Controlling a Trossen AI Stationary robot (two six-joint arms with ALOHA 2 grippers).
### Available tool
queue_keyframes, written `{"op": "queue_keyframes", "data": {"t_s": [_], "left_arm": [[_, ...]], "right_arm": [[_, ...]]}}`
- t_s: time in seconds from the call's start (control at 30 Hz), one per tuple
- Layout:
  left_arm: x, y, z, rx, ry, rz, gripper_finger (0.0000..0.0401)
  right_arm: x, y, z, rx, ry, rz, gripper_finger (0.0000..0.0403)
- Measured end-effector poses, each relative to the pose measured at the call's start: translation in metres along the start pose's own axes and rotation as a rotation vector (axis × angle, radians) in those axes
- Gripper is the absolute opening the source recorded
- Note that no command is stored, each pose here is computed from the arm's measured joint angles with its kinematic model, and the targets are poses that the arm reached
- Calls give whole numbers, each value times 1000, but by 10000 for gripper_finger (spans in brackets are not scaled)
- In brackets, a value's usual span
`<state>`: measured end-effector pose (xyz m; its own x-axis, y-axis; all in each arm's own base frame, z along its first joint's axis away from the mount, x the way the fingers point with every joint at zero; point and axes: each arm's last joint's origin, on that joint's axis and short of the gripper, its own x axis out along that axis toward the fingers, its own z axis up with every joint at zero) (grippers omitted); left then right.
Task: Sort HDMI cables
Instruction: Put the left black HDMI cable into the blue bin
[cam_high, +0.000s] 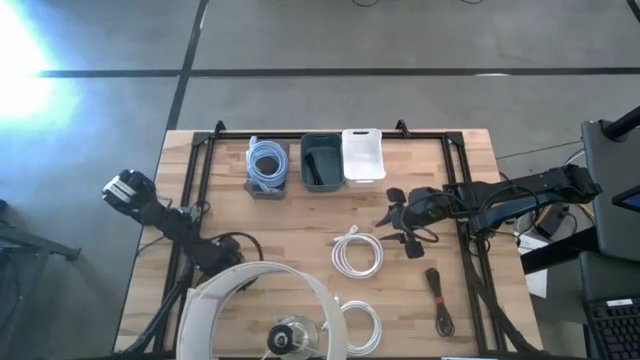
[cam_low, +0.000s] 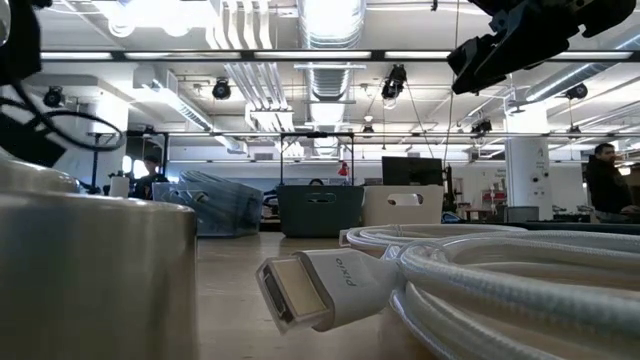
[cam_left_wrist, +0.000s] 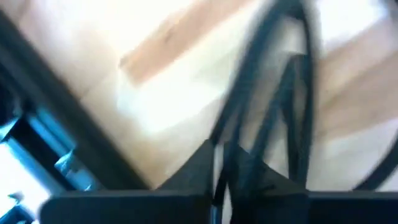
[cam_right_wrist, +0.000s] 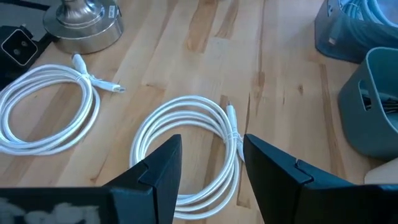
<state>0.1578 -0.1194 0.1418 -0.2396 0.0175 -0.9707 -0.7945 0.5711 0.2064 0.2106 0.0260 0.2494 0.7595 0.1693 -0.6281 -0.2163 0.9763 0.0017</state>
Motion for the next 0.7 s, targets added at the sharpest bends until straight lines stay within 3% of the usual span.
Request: {"op": "queue_keyframes", "data": {"t_s": [0.1,0.43,0.57,0.7], "left_arm": [[-10,-4,2,-67,-119,-34,10],[-71,-11,22,-202,-623,-286,7],[-93,-9,36,-241,-749,-343,14],[-104,-11,61,-211,-816,-346,18]], "right_arm": [[0,0,0,17,-1,-1,172],[0,0,0,93,0,0,167],[0,0,0,100,0,0,162],[0,0,-1,101,1,-1,159]]}}
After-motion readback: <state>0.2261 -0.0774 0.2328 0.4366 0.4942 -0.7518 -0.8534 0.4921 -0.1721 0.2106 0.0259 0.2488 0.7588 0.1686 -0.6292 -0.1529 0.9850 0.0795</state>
